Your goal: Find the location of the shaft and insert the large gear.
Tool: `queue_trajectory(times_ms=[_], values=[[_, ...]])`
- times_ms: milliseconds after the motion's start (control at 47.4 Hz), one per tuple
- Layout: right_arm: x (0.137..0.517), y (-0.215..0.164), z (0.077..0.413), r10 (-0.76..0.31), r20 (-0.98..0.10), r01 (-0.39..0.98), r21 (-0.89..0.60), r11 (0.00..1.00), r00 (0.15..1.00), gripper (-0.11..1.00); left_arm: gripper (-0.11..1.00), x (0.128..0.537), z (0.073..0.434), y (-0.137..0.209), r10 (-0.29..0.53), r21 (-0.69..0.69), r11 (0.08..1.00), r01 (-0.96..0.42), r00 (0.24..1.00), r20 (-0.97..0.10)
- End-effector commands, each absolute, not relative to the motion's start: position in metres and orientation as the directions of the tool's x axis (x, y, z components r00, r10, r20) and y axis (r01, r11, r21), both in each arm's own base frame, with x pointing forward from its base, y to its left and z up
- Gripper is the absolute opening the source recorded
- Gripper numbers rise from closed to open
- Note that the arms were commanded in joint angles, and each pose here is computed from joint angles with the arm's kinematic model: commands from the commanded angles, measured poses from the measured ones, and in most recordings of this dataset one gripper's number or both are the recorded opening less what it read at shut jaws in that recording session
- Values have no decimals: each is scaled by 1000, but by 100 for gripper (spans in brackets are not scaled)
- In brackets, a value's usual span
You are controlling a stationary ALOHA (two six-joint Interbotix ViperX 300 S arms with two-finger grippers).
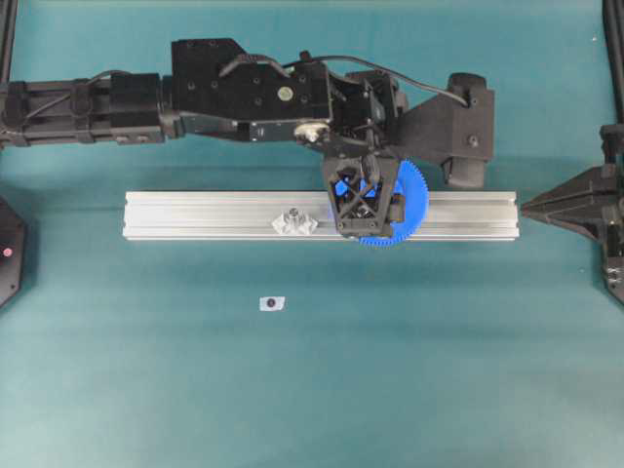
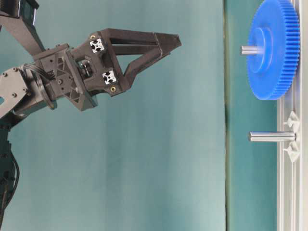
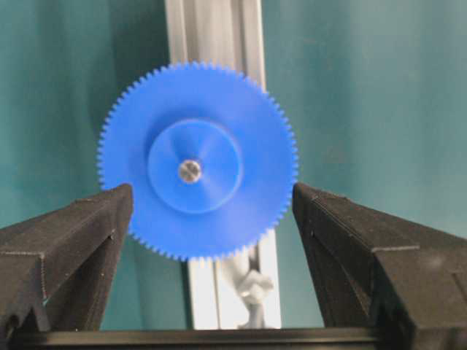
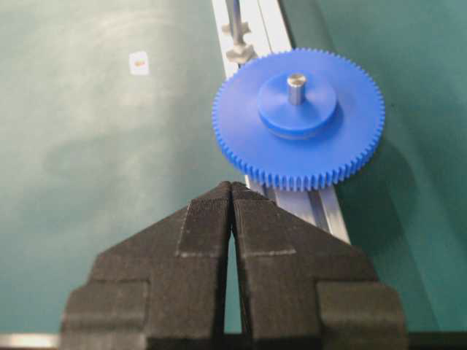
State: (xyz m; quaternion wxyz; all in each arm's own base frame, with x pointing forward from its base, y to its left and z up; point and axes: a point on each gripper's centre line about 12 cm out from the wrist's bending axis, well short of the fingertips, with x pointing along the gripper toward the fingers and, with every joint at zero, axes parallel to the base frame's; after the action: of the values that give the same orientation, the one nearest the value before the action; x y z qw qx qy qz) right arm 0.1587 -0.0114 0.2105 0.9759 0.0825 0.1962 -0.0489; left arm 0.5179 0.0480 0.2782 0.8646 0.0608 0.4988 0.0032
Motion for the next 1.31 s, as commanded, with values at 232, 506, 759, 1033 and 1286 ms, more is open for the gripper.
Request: queue_trajectory(times_ms=[232,506,759,1033,1286], values=[[161,-12,215,-66,-378,131,149,980,923,2,84,511,306,49,74,117,992,43,552,-830],[161,-12,215,-65,-378,131,151,980,923,2,84,510,306,52,77,115,993,34,551,-831],[161,-12,215,-65,-378,131,151,980,923,2,84,509,307,56,81,115,993,27,551,-830],[161,-12,215,-66,-378,131,149,980,923,2,84,509,307,57,82,115,993,25,553,-829],[161,-12,215,-65,-380,131,151,980,923,2,84,510,306,57,82,116,993,26,554,-829]])
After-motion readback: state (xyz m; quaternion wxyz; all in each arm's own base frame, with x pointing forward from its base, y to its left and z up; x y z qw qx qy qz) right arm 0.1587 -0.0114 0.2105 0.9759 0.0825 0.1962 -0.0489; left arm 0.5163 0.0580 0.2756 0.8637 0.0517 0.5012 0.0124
